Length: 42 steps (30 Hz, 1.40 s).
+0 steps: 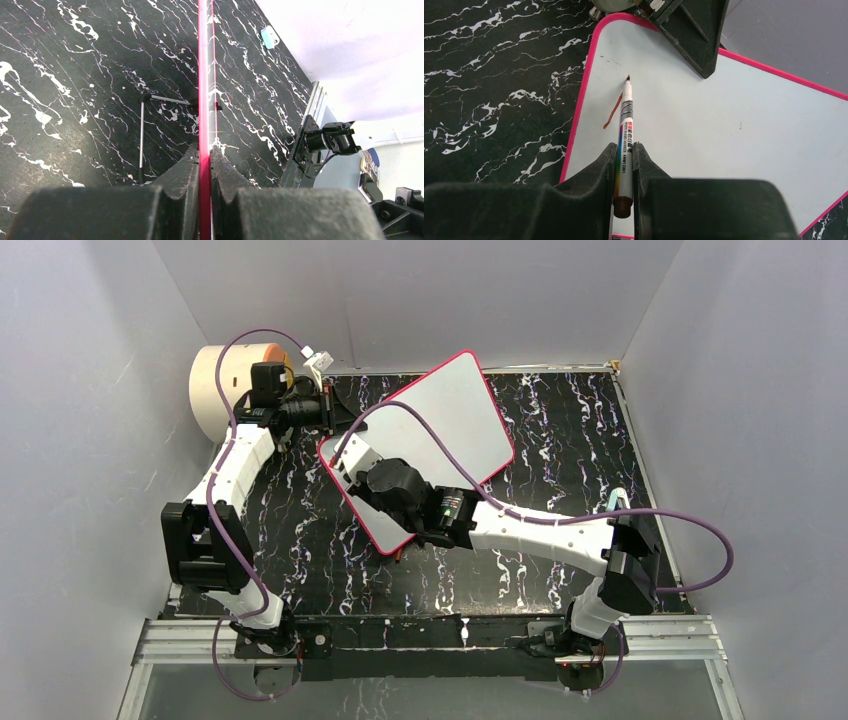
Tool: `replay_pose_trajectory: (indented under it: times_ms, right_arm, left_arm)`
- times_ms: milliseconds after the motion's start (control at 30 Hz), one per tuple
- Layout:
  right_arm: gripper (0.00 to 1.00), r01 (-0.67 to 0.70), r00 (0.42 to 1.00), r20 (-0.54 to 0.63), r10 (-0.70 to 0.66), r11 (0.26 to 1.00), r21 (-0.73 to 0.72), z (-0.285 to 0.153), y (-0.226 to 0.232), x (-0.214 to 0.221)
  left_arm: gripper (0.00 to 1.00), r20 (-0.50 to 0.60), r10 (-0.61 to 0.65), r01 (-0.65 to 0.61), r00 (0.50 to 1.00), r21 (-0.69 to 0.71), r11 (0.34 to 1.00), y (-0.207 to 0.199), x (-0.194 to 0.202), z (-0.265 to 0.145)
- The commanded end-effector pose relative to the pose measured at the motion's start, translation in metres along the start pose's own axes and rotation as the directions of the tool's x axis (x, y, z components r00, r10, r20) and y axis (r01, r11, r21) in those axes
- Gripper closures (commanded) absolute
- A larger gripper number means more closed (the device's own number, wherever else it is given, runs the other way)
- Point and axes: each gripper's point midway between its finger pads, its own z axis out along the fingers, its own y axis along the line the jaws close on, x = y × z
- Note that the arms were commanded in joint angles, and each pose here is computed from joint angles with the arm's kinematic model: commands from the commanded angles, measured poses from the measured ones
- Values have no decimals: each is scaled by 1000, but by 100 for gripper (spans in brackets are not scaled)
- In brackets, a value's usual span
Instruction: Write a sentence on the whiteboard
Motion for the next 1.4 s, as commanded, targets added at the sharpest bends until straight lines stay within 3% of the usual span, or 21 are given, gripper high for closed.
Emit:
replay_pose_trajectory:
  times_ms: [0,500,1367]
  right_arm:
    - [100,-50,996,78,48,998,28,4,-8,-23]
    - [100,-56,997,59,49,992,115,6,-27,-11]
    - [100,-53,996,-61,59,993,102,-10,-30,17]
  left_arm:
    - [100,-55,-24,25,998,23,999,-12,22,1]
    - [100,-57,-30,31,998,19,999,-10,23,2]
    - [100,-56,-28,29,998,16,999,-10,22,2]
